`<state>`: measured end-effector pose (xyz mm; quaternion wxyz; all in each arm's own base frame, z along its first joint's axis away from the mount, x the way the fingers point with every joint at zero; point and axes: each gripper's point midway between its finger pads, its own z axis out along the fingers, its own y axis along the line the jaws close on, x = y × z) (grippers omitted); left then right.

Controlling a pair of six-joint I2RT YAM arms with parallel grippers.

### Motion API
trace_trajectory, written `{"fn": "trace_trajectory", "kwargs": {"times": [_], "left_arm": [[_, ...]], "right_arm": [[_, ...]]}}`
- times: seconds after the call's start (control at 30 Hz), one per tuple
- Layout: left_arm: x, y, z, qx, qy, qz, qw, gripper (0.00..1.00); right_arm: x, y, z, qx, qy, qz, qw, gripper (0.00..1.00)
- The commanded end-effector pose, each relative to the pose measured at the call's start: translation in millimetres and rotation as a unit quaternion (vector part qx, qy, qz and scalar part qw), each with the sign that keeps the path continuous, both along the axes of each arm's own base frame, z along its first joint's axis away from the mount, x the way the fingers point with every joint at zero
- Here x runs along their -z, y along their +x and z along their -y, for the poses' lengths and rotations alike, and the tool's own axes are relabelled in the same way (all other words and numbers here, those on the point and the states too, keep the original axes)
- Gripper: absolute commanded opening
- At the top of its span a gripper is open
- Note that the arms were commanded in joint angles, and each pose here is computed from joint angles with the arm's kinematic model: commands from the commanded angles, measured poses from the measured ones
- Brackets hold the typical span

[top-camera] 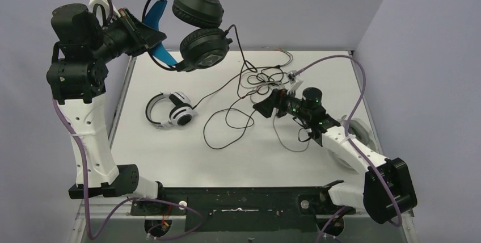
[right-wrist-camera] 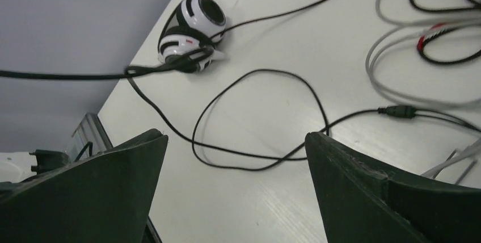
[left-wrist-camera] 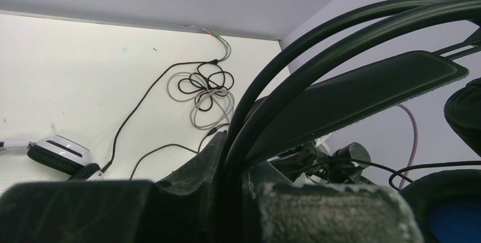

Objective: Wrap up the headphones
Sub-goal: Straighten the headphones cable at the center of the board.

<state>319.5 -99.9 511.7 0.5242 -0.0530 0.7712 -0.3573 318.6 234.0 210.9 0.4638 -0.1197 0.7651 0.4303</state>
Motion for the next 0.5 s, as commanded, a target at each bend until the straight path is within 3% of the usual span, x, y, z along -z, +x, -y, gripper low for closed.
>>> {"fn": "trace_trajectory", "kwargs": {"times": [0.0,0.2,0.47], "left_arm": [[-52,-23,8,0.018,-0.022,0.089,0.996,0.0],[-53,-25,8,0.016,-0.025,0.09,0.996,0.0],[-49,-25,9,0.019,-0.026,0.084,0.996,0.0]], "right_arm": [[-12,-21,-17,0.016,0.035,0.022,0.999,0.99],[-41,-38,-58,0.078,0.149,0.051,0.984,0.94],[-48,-24,-66,0.169,0.174,0.072,0.968,0.83]]}}
